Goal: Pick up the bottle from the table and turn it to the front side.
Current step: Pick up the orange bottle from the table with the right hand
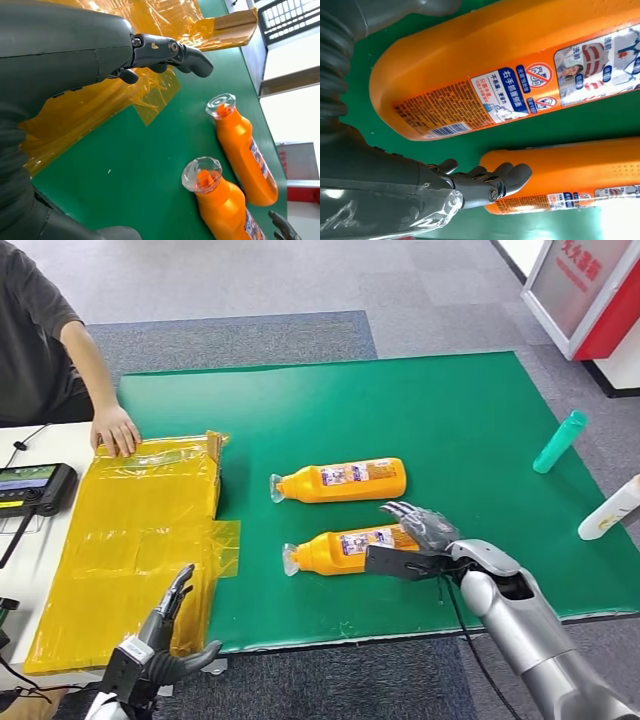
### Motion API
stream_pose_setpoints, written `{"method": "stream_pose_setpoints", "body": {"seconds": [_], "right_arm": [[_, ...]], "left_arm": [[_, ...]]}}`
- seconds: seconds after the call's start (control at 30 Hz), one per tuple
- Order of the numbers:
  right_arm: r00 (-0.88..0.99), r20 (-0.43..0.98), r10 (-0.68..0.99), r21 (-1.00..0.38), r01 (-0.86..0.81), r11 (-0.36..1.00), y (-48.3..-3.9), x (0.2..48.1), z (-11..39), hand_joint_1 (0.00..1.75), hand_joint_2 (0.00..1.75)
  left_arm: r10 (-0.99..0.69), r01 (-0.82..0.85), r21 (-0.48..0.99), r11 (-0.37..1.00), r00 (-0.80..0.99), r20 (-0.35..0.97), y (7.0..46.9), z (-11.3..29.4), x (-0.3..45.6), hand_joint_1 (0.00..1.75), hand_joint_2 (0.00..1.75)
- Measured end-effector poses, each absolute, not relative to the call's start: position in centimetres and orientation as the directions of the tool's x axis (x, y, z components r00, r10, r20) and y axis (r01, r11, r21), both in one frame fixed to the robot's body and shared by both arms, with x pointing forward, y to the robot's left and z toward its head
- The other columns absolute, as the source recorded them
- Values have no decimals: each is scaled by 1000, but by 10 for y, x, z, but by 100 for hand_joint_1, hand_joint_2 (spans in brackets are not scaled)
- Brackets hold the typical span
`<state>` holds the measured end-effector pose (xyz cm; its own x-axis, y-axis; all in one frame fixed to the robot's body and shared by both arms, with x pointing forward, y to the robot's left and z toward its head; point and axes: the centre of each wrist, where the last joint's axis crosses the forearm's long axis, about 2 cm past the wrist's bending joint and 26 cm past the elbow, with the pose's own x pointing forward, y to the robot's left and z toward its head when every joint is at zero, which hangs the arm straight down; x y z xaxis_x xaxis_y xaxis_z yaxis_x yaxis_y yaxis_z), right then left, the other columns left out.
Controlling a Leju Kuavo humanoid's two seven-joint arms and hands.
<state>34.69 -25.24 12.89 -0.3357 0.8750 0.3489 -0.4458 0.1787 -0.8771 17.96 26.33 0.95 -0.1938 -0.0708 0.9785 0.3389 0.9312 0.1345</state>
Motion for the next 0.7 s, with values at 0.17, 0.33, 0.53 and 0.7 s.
{"method": "stream_pose_setpoints", "body": {"seconds": [0.17, 0.33, 0.53, 0.7], "right_arm": [[-344, 321, 882, -875, -465, 137, -252, 355, 129, 0, 175], [-341, 281, 897, -857, -510, 74, -253, 371, 141, 0, 175], [-343, 218, 914, -851, -525, 5, -265, 392, 166, 0, 175], [-342, 195, 919, -848, -530, -17, -271, 396, 168, 0, 175]], "left_arm": [[-86, 344, 149, 927, -191, 978, 264, 8, 179, 0, 175], [-74, 317, 139, 938, -211, 975, 258, 10, 183, 0, 175], [-65, 321, 141, 936, -236, 970, 252, 14, 190, 0, 175], [-63, 332, 143, 932, -241, 968, 251, 15, 190, 0, 175]]}}
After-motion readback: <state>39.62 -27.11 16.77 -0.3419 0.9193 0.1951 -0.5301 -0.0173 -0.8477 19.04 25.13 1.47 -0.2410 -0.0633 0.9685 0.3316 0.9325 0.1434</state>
